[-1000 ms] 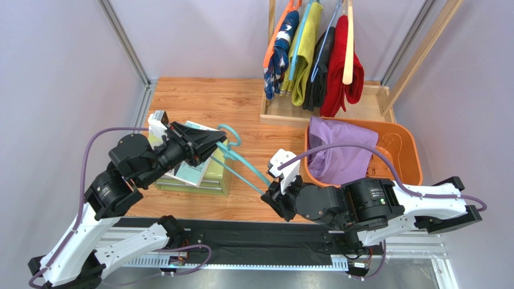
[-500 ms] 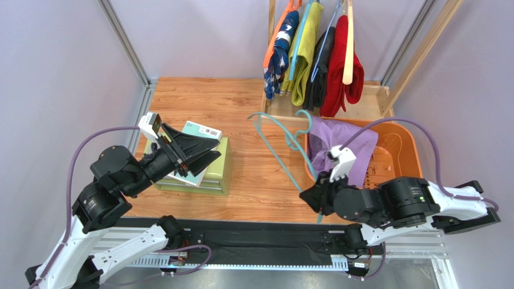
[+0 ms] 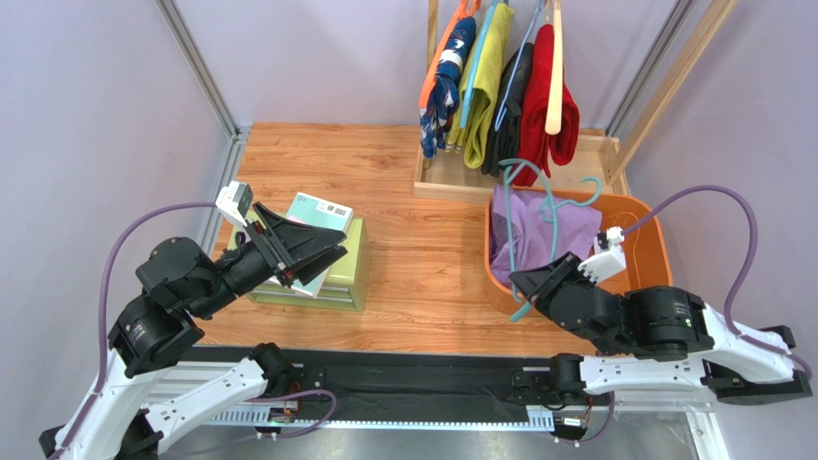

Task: Remove the trousers from the hanger
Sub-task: Hang the hanger back to the clothesline with the right arm

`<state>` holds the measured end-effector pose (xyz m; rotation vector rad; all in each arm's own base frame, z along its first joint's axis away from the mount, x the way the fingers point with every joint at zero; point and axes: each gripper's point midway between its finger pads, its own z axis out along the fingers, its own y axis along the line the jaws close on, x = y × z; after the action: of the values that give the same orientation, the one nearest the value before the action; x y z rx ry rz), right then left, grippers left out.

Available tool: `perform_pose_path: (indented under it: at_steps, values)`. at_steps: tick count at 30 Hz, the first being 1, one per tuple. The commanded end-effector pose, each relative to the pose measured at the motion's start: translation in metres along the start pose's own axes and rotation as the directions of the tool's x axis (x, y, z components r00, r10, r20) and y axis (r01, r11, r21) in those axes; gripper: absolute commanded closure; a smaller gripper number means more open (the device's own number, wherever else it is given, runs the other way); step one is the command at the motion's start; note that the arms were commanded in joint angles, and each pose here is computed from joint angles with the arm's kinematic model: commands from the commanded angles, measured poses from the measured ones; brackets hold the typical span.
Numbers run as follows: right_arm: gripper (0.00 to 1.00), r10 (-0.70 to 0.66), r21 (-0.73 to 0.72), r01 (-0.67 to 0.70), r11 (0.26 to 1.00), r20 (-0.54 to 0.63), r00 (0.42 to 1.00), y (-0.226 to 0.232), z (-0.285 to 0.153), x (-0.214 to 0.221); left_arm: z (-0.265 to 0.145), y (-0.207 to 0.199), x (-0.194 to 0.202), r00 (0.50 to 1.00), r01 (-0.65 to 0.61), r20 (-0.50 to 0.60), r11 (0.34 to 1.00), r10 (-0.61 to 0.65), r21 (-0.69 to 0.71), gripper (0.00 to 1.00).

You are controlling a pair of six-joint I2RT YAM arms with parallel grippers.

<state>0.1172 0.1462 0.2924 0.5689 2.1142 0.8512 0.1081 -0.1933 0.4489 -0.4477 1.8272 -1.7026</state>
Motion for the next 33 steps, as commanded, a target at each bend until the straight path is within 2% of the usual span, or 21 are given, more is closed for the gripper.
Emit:
perform_pose_path:
  at_steps: [1, 2, 5, 10, 13, 15, 18, 22, 26, 30, 32, 33]
  values:
    - [1.00, -0.198, 0.274, 0.132, 0.953, 0.228, 0.953, -0.051, 0.003, -0.055, -0.006, -0.009, 0.006, 0.997, -0.065, -0.038, 0.998, 0.066, 0.023, 0.33]
    - [1.00, -0.192, 0.309, 0.098, 0.946, 0.291, 0.937, -0.054, 0.005, -0.068, -0.006, -0.010, 0.007, 0.996, -0.074, -0.047, 0.997, 0.076, 0.026, 0.33]
    - [1.00, -0.223, 0.386, 0.070, 0.920, 0.368, 0.903, -0.055, 0.006, -0.089, -0.005, -0.010, 0.014, 0.989, -0.117, -0.092, 0.993, 0.119, 0.023, 0.33]
    - [1.00, -0.250, 0.481, 0.041, 0.876, 0.380, 0.891, -0.062, 0.017, -0.100, -0.006, -0.014, 0.031, 0.957, -0.194, -0.213, 0.980, 0.198, 0.039, 0.33]
    - [1.00, -0.237, 0.497, 0.017, 0.868, 0.383, 0.893, -0.064, 0.023, -0.103, -0.004, -0.016, 0.046, 0.912, -0.248, -0.318, 0.966, 0.258, 0.072, 0.34]
    - [1.00, -0.228, 0.496, 0.023, 0.868, 0.357, 0.906, -0.064, 0.028, -0.097, -0.012, -0.027, 0.057, 0.862, -0.298, -0.385, 0.944, 0.329, 0.141, 0.35]
    - [1.00, -0.198, 0.518, 0.003, 0.856, 0.323, 0.925, -0.076, 0.028, -0.085, -0.020, -0.020, 0.068, 0.791, -0.355, -0.480, 0.924, 0.379, 0.144, 0.37]
    - [1.00, -0.127, 0.527, -0.065, 0.847, 0.321, 0.939, -0.104, 0.008, -0.078, -0.036, -0.018, 0.073, 0.723, -0.418, -0.527, 0.890, 0.447, 0.180, 0.37]
    - [1.00, -0.148, 0.512, -0.068, 0.857, 0.369, 0.917, -0.116, -0.004, -0.088, -0.053, -0.026, 0.073, 0.658, -0.488, -0.535, 0.841, 0.530, 0.233, 0.37]
    - [1.00, -0.232, 0.574, 0.001, 0.819, 0.330, 0.915, -0.101, 0.015, -0.093, -0.057, -0.027, 0.074, 0.609, -0.519, -0.558, 0.815, 0.565, 0.259, 0.37]
    - [1.00, -0.277, 0.625, 0.057, 0.779, 0.261, 0.925, -0.104, 0.028, -0.095, -0.058, -0.030, 0.075, 0.598, -0.523, -0.554, 0.805, 0.580, 0.278, 0.37]
    - [1.00, -0.255, 0.599, 0.045, 0.799, 0.271, 0.928, -0.093, 0.047, -0.100, -0.056, -0.030, 0.075, 0.594, -0.524, -0.558, 0.805, 0.579, 0.277, 0.37]
